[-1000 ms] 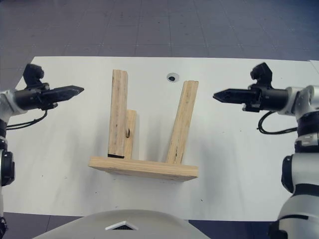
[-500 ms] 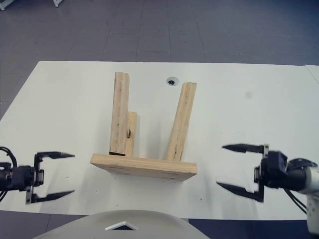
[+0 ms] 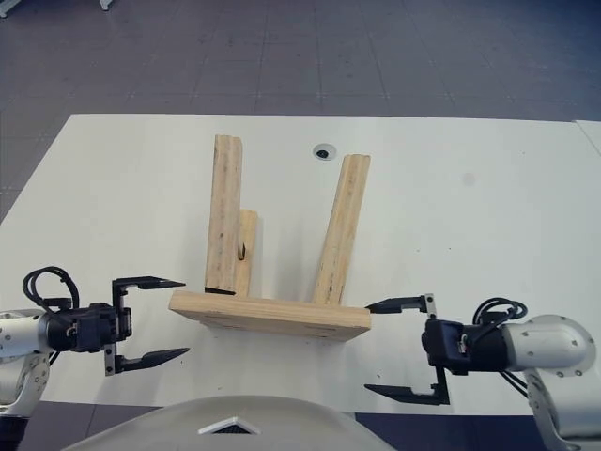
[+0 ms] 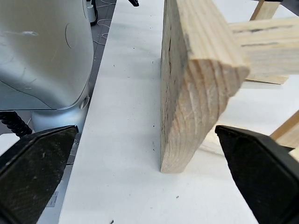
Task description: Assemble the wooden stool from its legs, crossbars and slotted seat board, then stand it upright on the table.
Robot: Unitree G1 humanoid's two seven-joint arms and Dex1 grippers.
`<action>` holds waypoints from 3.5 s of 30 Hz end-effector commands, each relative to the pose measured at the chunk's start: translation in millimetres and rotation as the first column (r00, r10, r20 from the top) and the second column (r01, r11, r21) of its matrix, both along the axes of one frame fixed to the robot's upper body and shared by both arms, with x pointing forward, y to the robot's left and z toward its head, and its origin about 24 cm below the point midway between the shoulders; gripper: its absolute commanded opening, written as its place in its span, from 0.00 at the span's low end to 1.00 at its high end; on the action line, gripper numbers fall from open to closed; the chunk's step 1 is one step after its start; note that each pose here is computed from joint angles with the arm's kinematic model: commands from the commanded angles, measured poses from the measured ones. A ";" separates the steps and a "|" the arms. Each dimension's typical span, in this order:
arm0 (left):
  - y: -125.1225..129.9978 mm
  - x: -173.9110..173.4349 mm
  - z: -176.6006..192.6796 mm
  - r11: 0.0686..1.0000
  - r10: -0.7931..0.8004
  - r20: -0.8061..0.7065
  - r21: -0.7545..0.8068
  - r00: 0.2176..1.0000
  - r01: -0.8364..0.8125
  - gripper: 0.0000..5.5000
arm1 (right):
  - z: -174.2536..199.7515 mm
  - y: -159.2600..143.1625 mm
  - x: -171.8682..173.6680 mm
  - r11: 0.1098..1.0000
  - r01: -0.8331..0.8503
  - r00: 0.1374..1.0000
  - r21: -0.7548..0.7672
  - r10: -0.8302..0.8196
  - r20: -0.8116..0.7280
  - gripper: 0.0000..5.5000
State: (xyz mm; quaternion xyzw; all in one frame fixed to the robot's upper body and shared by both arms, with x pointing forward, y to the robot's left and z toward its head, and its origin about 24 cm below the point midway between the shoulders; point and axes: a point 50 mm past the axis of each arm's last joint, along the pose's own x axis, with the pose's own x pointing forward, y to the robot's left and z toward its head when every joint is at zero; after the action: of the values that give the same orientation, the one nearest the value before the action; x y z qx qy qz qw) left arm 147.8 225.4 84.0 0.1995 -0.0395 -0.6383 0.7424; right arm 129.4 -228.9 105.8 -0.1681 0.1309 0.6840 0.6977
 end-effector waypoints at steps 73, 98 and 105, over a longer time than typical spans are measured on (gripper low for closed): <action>-28.8 137.1 122.7 0.939 -0.266 -0.953 -0.290 0.148 -0.182 0.39 | 89.1 20.9 161.8 0.890 0.453 0.161 0.058 -0.018 -0.987 0.26; 71.4 150.2 120.8 0.915 0.095 -0.903 -0.086 0.418 -0.395 0.87 | 146.4 -55.0 180.8 0.700 0.685 0.476 0.200 -0.222 -0.851 0.65; 62.7 170.9 143.2 0.856 0.269 -0.746 -0.105 0.609 -0.507 0.87 | 154.6 -43.3 178.3 0.667 0.602 0.659 0.439 -0.104 -0.745 0.65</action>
State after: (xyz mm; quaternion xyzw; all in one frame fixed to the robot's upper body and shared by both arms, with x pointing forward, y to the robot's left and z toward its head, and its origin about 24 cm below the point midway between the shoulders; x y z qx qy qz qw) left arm 312.3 300.1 228.4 -0.1889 0.1926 -0.4784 0.8356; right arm 305.9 -284.4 271.4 0.3762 0.1327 0.5289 0.7491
